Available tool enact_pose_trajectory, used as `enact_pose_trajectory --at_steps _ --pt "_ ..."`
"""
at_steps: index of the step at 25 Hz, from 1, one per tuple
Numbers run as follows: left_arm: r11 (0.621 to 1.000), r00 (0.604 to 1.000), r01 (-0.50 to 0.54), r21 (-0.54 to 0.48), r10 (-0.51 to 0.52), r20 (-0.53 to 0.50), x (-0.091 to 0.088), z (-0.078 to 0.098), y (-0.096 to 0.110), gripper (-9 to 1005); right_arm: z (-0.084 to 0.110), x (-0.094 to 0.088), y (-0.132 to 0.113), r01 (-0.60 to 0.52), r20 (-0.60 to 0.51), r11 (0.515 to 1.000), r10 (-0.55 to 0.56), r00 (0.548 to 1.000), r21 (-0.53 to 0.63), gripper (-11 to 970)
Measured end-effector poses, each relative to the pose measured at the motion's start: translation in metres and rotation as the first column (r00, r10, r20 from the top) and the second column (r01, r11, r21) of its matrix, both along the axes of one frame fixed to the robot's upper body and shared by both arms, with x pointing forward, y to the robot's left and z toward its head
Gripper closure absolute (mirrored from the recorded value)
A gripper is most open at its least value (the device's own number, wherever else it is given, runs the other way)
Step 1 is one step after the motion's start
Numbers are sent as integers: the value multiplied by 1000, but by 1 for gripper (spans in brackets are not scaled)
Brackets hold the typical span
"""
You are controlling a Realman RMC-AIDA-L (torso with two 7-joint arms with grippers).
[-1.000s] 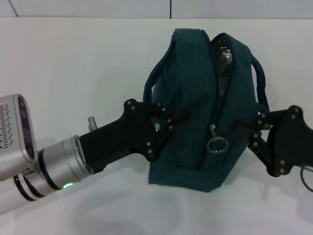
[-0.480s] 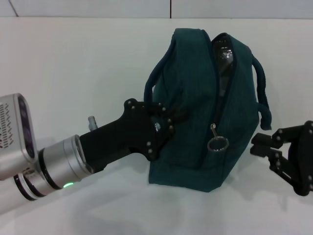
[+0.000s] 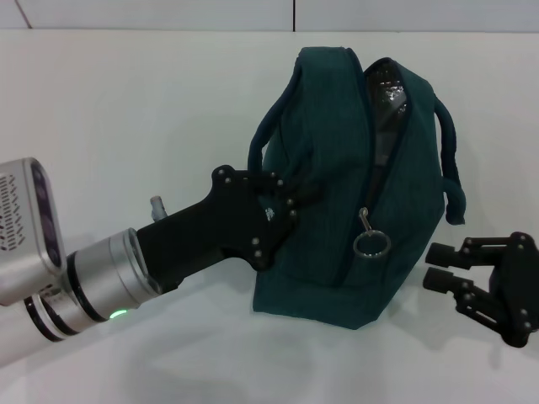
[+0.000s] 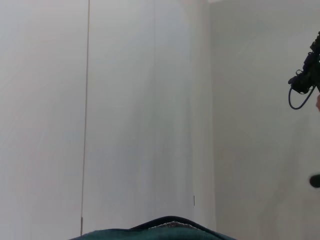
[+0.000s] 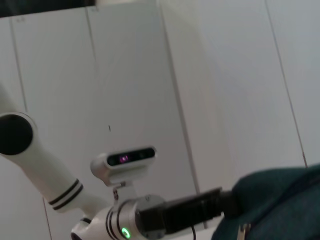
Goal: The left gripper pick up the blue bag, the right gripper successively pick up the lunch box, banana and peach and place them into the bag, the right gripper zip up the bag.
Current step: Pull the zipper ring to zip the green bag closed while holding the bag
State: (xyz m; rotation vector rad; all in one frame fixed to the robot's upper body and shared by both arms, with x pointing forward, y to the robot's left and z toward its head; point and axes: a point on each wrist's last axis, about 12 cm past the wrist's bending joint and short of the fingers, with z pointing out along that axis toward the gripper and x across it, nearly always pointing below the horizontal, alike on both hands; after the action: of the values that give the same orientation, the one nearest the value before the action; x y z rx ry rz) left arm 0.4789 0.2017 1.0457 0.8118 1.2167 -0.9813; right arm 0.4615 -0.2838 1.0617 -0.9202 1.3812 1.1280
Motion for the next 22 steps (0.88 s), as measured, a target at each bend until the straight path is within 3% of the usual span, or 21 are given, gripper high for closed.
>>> enact_pose_trajectory --at_steps 6,22 --pt "1000 1000 -4 9 4 -3 1 -1 0 944 -7 1 12 3 -32 1000 -4 999 -16 731" --pt "999 999 -31 26 31 11 2 -3 1 943 -2 18 29 -2 -2 1000 2 1000 -16 735"
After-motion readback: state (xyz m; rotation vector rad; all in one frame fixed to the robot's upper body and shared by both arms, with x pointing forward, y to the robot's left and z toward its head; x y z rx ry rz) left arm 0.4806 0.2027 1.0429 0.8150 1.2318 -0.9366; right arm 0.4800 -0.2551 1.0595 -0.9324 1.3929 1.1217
